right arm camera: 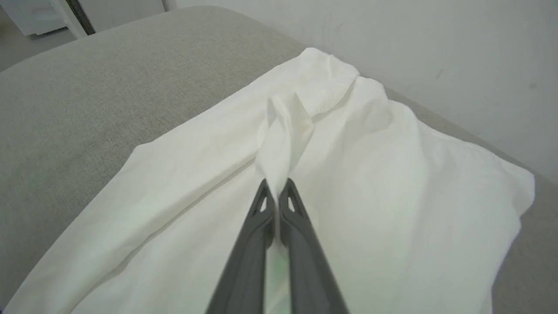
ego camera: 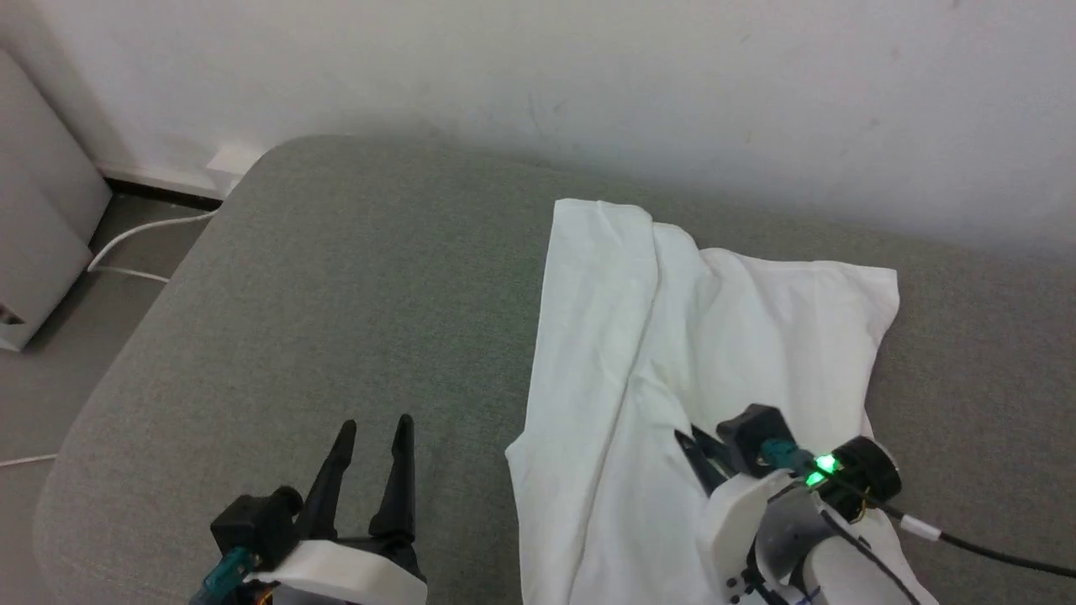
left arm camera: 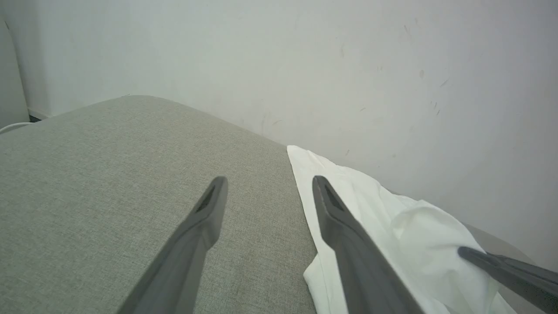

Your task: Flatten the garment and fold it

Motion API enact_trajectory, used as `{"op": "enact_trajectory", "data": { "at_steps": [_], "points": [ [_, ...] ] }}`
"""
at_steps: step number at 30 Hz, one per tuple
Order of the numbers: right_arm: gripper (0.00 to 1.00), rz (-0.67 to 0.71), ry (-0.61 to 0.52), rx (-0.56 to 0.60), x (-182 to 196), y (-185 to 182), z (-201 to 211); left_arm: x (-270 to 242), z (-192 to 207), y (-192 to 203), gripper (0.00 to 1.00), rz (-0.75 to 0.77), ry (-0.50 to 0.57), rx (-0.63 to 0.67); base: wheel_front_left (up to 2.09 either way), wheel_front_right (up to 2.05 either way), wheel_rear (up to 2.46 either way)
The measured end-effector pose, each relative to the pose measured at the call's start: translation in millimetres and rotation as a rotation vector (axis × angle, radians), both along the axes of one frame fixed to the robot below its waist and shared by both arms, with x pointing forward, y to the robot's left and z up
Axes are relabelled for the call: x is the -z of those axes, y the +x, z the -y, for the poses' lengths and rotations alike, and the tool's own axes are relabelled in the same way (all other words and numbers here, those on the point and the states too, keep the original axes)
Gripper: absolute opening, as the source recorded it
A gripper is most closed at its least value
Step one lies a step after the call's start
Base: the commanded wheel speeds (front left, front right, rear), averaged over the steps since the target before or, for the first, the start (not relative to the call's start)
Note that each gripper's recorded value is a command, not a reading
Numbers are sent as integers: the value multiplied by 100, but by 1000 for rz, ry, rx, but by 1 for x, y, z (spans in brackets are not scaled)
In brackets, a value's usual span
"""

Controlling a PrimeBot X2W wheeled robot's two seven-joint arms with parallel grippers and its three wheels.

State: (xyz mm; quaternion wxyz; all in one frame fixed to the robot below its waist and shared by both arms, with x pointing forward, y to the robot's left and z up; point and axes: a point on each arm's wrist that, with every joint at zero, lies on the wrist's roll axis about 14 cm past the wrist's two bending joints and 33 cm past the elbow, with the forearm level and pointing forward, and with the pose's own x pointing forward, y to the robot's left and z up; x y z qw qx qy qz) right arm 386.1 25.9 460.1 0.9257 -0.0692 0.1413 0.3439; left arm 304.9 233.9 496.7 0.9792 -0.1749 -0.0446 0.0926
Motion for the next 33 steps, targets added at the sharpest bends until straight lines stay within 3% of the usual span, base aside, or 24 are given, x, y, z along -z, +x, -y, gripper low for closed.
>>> {"op": "enact_trajectory", "data": {
  "at_steps": [3, 4, 5, 9, 13, 20, 23, 27, 33],
  "points": [
    [0, -34, -89, -74, 29, -11, -12, 3, -4, -4, 100, -11, -3, -17, 0, 0, 0],
    [29, -42, -123, -100, 38, -15, -15, 4, -5, -5, 100, -14, -6, -22, 0, 0, 0],
    [100, -53, -153, -123, 47, -19, -17, 5, -6, -5, 100, -18, -8, -26, 0, 0, 0],
    [100, -87, -192, -183, 67, -30, -25, 10, -9, -6, 100, -34, -10, -35, 0, 0, 0],
    [100, -107, -129, -228, 62, -41, -41, 10, -7, -4, 100, -34, -11, -27, 0, 0, 0],
    [100, -45, 87, -184, -3, -22, -34, 5, 2, 5, 100, -16, -3, 16, 0, 0, 0],
    [100, 71, 183, -66, -51, 12, 4, 0, 7, 12, 100, -2, 6, 43, 0, 0, 0],
    [100, 260, 264, 193, -106, 55, 93, -13, 19, 30, 100, 37, 7, 95, 0, 0, 0],
    [100, 423, 351, 552, -134, 56, 211, -34, 44, 73, 100, 36, 56, 224, 0, 0, 0]
  ]
}}
